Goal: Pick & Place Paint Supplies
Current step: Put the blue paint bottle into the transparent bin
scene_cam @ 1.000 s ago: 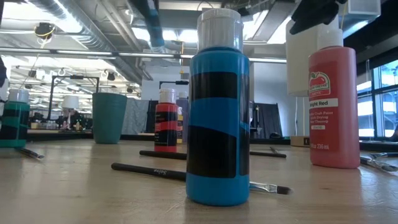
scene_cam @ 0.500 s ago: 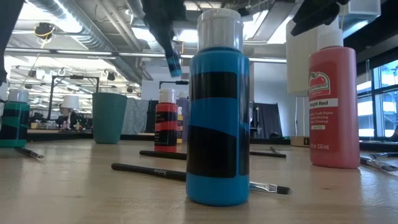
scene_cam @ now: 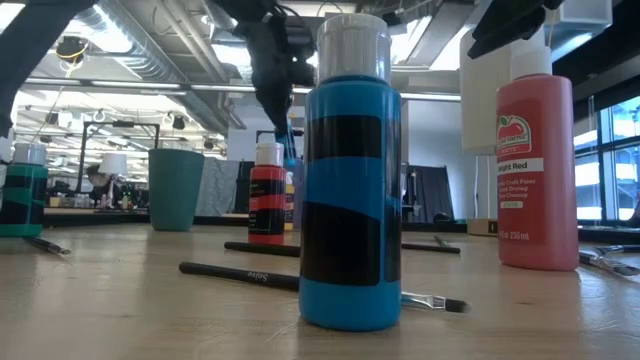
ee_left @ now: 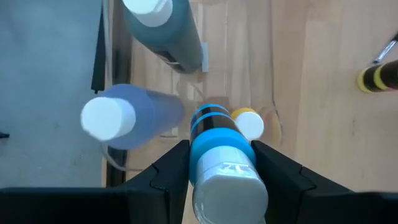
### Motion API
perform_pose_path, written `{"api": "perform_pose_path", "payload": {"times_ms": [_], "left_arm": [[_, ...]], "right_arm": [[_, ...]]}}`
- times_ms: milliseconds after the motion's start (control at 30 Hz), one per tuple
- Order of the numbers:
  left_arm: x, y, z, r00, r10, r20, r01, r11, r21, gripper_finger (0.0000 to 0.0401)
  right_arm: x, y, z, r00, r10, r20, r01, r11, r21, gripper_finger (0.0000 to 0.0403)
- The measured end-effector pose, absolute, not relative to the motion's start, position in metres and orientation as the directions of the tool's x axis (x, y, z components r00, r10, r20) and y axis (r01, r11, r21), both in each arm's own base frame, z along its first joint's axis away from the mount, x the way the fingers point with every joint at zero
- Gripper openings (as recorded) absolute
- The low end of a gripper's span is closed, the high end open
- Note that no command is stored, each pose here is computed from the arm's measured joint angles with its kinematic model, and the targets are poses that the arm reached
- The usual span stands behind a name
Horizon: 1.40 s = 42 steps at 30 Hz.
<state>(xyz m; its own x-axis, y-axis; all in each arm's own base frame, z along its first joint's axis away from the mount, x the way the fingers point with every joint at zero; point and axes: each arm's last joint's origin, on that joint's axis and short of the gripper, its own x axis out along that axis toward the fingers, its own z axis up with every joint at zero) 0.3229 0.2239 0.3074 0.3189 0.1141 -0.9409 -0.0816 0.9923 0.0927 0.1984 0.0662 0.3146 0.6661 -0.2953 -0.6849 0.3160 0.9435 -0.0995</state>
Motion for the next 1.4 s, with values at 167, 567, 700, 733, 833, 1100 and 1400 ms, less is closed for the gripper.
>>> {"api": "perform_pose_path", "payload": {"times_ms": [167, 567, 700, 733, 833, 1100, 1400], "left_arm": [[0.326, 0.230, 0.297, 0.303, 0.108, -0.947, -0.087, 0.993, 0.085, 0.0146], [0.328, 0.244, 0.280, 0.263, 0.109, -0.959, -0.296, 0.955, 0.027, 0.0146], [0.328, 0.245, 0.278, 0.227, 0.152, -0.962, -0.436, 0.899, 0.039, 0.0146], [0.328, 0.245, 0.278, 0.222, 0.160, -0.962, -0.471, 0.881, 0.038, 0.0146], [0.328, 0.246, 0.278, 0.217, 0.177, -0.960, -0.563, 0.826, 0.025, 0.0146], [0.331, 0.248, 0.279, 0.242, 0.194, -0.951, -0.739, 0.671, -0.051, 0.0148], [0.327, 0.245, 0.276, 0.176, 0.196, -0.965, -0.832, 0.553, -0.040, 0.0146]], "right_arm": [[0.198, 0.066, 0.315, 0.666, -0.295, -0.685, 0.316, 0.944, -0.100, 0.0284], [0.198, 0.066, 0.314, 0.664, -0.289, -0.690, 0.311, 0.945, -0.097, 0.0284], [0.198, 0.066, 0.314, 0.663, -0.289, -0.690, 0.311, 0.945, -0.097, 0.0284], [0.198, 0.066, 0.314, 0.663, -0.289, -0.690, 0.311, 0.945, -0.097, 0.0284], [0.198, 0.066, 0.314, 0.663, -0.289, -0.690, 0.310, 0.946, -0.098, 0.0284], [0.198, 0.066, 0.314, 0.663, -0.286, -0.691, 0.305, 0.947, -0.100, 0.0284], [0.198, 0.067, 0.313, 0.658, -0.253, -0.709, 0.269, 0.959, -0.093, 0.0284]]}}
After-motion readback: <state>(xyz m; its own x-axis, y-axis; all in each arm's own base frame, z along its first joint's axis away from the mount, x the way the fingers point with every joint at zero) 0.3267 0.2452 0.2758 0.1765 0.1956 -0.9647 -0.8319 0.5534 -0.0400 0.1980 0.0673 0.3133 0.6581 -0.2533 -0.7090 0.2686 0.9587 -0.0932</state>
